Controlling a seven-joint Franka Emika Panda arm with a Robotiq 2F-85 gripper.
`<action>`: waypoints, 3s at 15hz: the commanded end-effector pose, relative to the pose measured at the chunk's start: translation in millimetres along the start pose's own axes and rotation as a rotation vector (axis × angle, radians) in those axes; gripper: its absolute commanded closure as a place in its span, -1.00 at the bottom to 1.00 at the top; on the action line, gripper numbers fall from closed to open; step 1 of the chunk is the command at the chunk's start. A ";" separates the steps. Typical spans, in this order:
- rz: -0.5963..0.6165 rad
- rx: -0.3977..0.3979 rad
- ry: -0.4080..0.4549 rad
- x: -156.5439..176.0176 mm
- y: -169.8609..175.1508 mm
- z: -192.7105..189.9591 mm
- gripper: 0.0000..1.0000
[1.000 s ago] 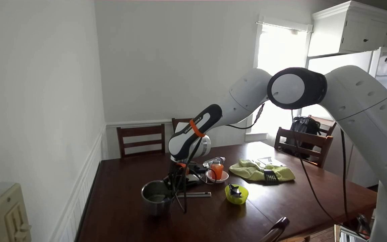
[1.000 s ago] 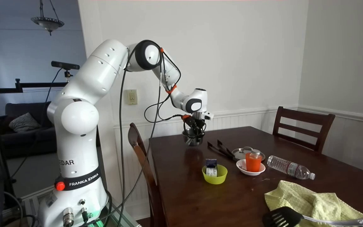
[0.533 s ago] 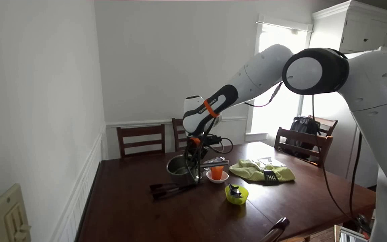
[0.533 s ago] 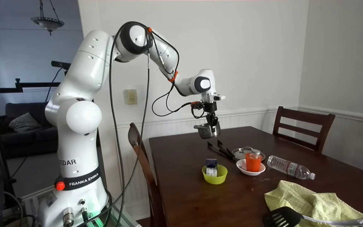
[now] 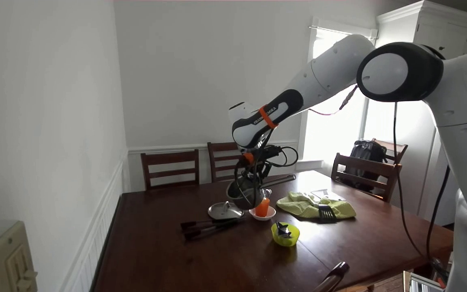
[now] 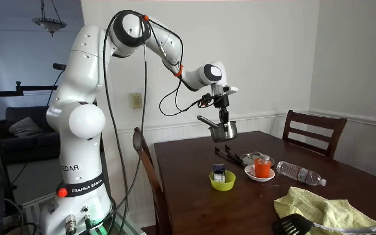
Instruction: Pour the content in the pot to the right of the table between the towel and the bowls
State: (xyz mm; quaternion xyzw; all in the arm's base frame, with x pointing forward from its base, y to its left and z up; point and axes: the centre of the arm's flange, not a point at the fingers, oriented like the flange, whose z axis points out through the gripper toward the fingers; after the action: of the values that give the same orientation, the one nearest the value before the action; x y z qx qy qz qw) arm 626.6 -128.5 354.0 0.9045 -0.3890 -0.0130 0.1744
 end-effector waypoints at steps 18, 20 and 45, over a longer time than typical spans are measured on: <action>0.681 -0.828 -0.062 -22.5 214.0 86.0 0.98; 0.698 -0.929 -0.121 -29.7 225.1 115.5 0.98; -0.034 -1.359 0.338 29.4 161.3 218.3 0.98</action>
State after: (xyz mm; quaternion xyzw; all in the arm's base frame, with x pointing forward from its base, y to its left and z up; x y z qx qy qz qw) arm 489.4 -314.5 194.2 0.6155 -0.3033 -0.1268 0.7163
